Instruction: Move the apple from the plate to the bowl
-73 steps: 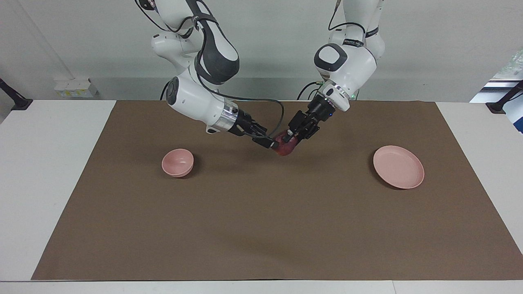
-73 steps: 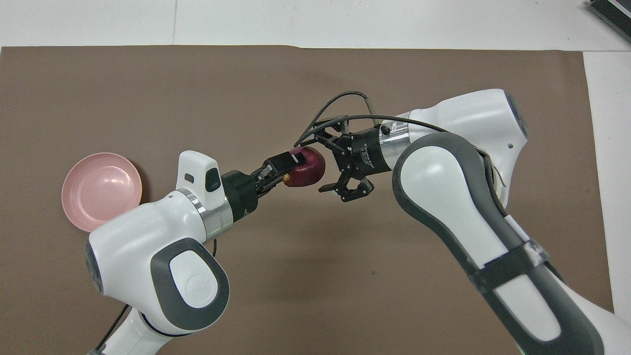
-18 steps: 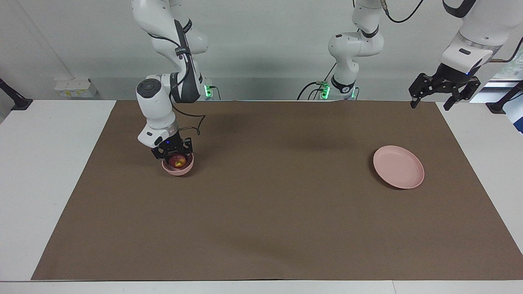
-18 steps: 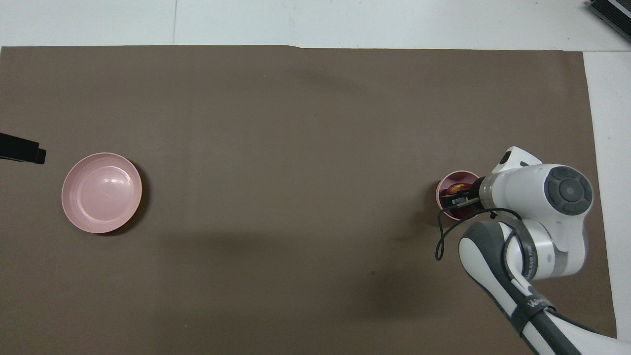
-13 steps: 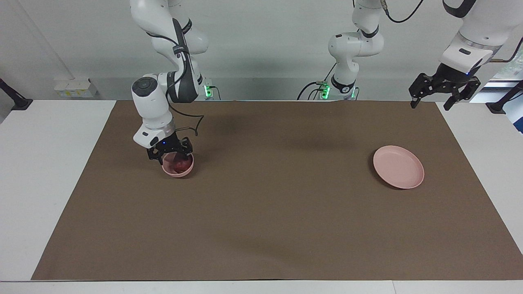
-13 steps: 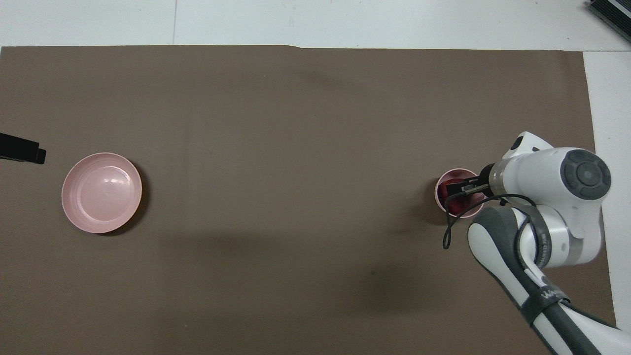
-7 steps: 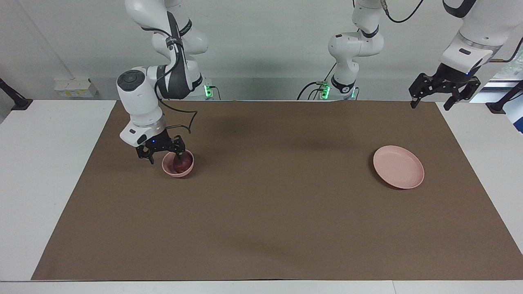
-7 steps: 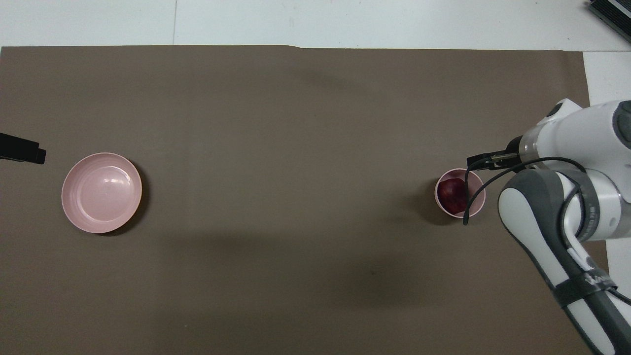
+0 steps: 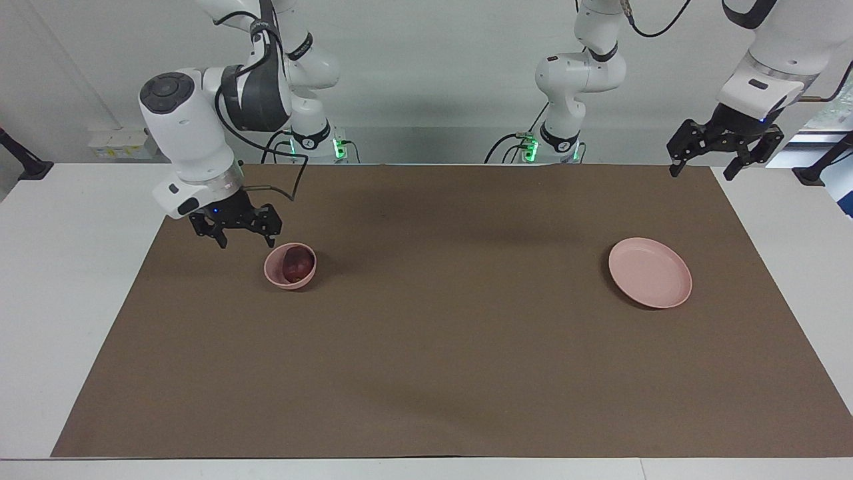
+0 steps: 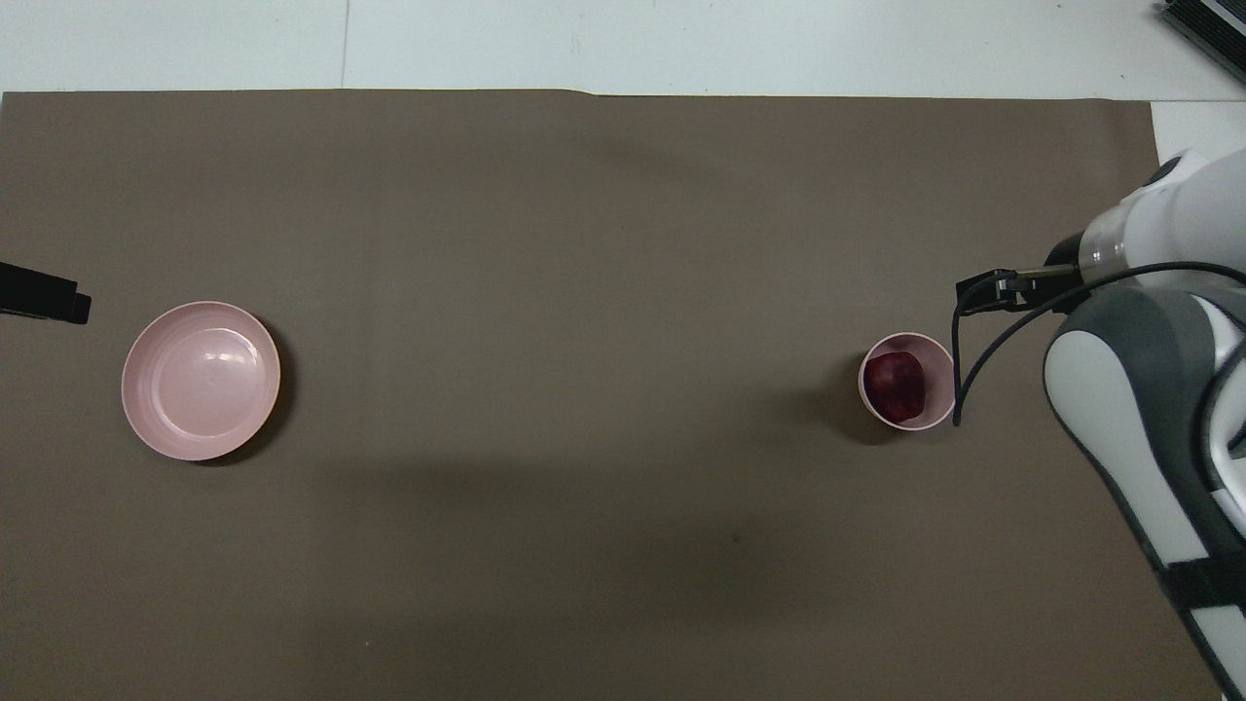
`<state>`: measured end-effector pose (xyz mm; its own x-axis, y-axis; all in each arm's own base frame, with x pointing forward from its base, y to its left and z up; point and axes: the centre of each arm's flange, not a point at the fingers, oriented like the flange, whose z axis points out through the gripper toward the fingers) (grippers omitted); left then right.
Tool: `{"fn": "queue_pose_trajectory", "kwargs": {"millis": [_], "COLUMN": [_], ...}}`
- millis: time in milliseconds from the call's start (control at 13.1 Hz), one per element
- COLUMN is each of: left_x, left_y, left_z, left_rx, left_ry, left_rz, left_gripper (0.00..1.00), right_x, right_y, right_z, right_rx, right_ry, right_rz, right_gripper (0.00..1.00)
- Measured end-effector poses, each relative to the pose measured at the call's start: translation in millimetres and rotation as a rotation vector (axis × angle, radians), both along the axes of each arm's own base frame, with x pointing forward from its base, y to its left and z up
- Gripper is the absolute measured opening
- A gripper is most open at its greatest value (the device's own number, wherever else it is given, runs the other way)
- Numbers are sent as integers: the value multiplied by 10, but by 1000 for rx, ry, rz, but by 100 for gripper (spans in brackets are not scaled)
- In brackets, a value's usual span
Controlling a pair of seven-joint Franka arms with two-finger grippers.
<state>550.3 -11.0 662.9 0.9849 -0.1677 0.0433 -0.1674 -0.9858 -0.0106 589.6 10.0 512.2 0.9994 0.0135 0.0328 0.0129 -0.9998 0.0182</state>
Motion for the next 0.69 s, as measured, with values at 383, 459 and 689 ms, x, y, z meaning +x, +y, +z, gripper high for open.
{"fn": "queue_pose_trajectory", "kwargs": {"millis": [383, 459, 689], "left_x": [0, 0, 0], "left_y": [0, 0, 0], "left_z": [0, 0, 0], "left_rx": [0, 0, 0], "left_ry": [0, 0, 0], "left_rz": [0, 0, 0], "left_gripper": [100, 100, 100], "right_x": [-119, -127, -162], "right_y": [-6, -6, -2], "right_z": [588, 648, 790], "right_rx": [4, 4, 4], "right_ry": [16, 19, 35], "right_rz": [-27, -28, -29], "right_gripper": [100, 100, 100]}}
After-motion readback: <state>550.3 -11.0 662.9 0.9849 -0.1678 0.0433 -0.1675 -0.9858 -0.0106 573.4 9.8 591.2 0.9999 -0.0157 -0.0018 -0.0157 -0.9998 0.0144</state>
